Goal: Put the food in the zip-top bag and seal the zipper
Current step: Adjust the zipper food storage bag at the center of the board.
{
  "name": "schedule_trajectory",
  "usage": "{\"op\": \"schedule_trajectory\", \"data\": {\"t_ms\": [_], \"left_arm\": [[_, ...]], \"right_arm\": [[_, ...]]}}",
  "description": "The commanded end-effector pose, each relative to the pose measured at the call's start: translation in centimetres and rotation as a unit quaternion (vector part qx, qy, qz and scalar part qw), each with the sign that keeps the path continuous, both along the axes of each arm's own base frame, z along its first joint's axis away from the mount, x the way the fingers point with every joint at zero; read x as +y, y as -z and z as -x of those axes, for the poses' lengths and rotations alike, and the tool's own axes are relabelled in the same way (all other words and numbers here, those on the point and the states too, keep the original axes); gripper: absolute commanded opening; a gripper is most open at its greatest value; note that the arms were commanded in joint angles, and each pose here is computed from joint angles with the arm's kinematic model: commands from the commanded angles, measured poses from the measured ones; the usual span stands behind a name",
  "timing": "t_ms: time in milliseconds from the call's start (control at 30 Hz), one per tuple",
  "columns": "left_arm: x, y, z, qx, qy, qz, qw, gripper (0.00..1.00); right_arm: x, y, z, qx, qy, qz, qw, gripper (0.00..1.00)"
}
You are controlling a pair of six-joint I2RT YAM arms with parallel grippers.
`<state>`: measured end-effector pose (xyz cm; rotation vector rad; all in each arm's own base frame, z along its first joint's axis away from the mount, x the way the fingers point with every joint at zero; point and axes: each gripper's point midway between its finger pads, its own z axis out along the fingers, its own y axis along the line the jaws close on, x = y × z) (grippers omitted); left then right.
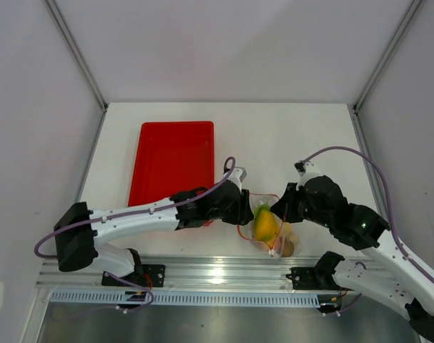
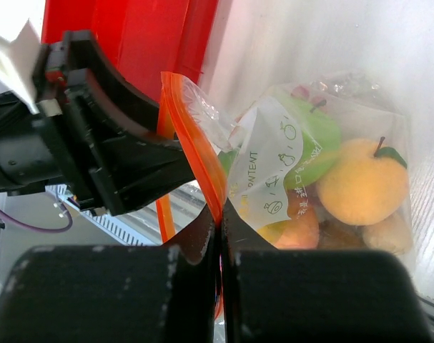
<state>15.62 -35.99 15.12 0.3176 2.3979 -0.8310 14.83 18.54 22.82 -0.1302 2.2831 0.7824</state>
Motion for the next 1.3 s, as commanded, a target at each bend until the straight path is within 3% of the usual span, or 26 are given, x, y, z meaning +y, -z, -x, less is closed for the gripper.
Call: {"op": "schedule_trajectory", "data": {"t_ms": [0,133,167,200,367,500,733,800,833,933,1067,1200,1267], "left_arm": [[-2.3,-2.5,-0.4,-0.008,0.03,0.047,0.998,0.38],[-2.7,-2.5,0.0,0.003,0.047,0.065,0.997,0.17],[-2.6,-2.5,0.1,0.007,0.051,0.066,0.996,0.03],[-2.6,-2.7,0.4,0.011,0.06,0.07,0.996,0.01],[-1.4,-3.5,1.0,0.013,0.049,0.084,0.995,0.01],[1.8,-4.7,0.9,0.017,-0.021,0.1,0.995,0.0],[3.8,-4.5,2.2,0.049,-0.07,0.134,0.987,0.01],[3.5,-4.0,2.2,0.059,-0.073,0.129,0.987,0.01],[3.2,-3.2,2.1,0.066,-0.076,0.117,0.988,0.0],[2.4,-3.4,2.1,0.086,-0.081,0.12,0.986,0.01],[1.5,-3.3,2.0,0.11,-0.104,0.125,0.98,0.01],[1.5,-3.9,1.7,0.125,-0.135,0.125,0.975,0.01],[1.5,-4.4,1.6,0.13,-0.145,0.129,0.972,0.01]], "right_arm": [[0.3,-2.1,-0.1,-0.023,-0.016,-0.01,1.0,0.0],[0.6,-2.4,-0.4,-0.028,-0.019,-0.008,0.999,0.0],[0.8,-2.2,-0.5,-0.024,-0.022,-0.006,0.999,0.0],[1.0,-2.2,-0.6,-0.025,-0.024,-0.007,0.999,0.0],[2.7,-2.9,-0.8,-0.041,-0.069,-0.014,0.997,0.0],[3.9,-3.6,-1.0,-0.052,-0.11,-0.003,0.993,0.0],[4.1,-4.0,-1.7,-0.065,-0.129,0.026,0.989,0.01],[4.1,-3.5,-1.6,-0.058,-0.127,0.027,0.99,0.13],[4.1,-3.0,-1.4,-0.049,-0.126,0.03,0.99,0.34],[3.6,-2.7,-0.4,-0.036,-0.124,0.02,0.991,0.67],[1.5,-5.4,1.9,-0.068,-0.106,-0.028,0.992,0.8],[0.1,-5.5,4.5,-0.053,-0.119,-0.052,0.99,0.79],[-0.1,-4.3,5.6,-0.027,-0.134,-0.044,0.99,0.73]]}}
